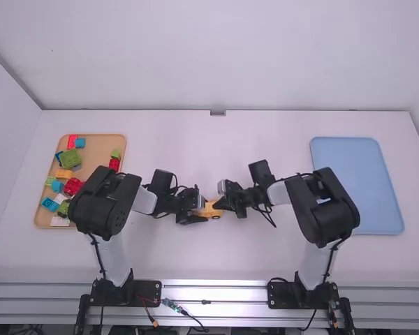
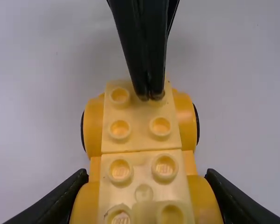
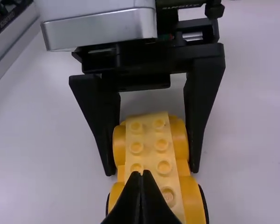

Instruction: Assemble lego blocks to make yellow taxi

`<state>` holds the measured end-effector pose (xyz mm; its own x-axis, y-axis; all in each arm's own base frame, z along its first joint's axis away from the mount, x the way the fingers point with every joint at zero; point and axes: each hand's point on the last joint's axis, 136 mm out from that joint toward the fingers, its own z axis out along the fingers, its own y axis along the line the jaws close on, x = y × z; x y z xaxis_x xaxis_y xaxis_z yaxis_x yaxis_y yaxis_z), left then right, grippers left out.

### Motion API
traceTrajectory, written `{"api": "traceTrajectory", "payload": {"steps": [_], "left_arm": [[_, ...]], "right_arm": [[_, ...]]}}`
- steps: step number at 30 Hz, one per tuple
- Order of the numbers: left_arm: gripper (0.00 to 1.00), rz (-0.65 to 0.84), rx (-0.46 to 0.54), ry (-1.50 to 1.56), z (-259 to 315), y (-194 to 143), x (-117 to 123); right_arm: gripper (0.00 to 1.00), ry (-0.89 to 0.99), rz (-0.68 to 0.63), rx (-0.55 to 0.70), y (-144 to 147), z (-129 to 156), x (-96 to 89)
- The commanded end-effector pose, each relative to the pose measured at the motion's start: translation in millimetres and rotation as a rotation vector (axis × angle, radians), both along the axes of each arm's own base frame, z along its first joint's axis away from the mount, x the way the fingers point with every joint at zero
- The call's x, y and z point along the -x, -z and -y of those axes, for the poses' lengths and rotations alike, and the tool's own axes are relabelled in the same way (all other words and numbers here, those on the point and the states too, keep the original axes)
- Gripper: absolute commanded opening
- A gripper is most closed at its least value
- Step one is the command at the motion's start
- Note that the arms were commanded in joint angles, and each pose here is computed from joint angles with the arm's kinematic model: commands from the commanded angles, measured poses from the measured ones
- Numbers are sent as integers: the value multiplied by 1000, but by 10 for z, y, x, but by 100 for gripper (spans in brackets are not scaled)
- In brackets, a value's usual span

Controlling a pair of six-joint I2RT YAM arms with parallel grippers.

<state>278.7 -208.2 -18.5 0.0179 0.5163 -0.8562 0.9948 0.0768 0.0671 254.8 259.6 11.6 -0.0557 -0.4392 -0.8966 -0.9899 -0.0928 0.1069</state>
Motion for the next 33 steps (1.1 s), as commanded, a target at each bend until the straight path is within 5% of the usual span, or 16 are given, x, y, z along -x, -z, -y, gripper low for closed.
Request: {"api": "traceTrajectory", "payload": {"steps": [1,15,27,33], "left_arm": [[21,-1,-14,2,8,28,-10],[17,8,-19,7,10,23,-31],[17,37,-11,4,9,14,-45],[16,4,-85,0,-31,56,-142]], "right_arm": [[0,20,-48,123,390,49,50],[0,-45,-65,125,592,95,275],[0,-10,191,-19,-556,134,-132],[0,167,174,81,-822,355,-355]]}}
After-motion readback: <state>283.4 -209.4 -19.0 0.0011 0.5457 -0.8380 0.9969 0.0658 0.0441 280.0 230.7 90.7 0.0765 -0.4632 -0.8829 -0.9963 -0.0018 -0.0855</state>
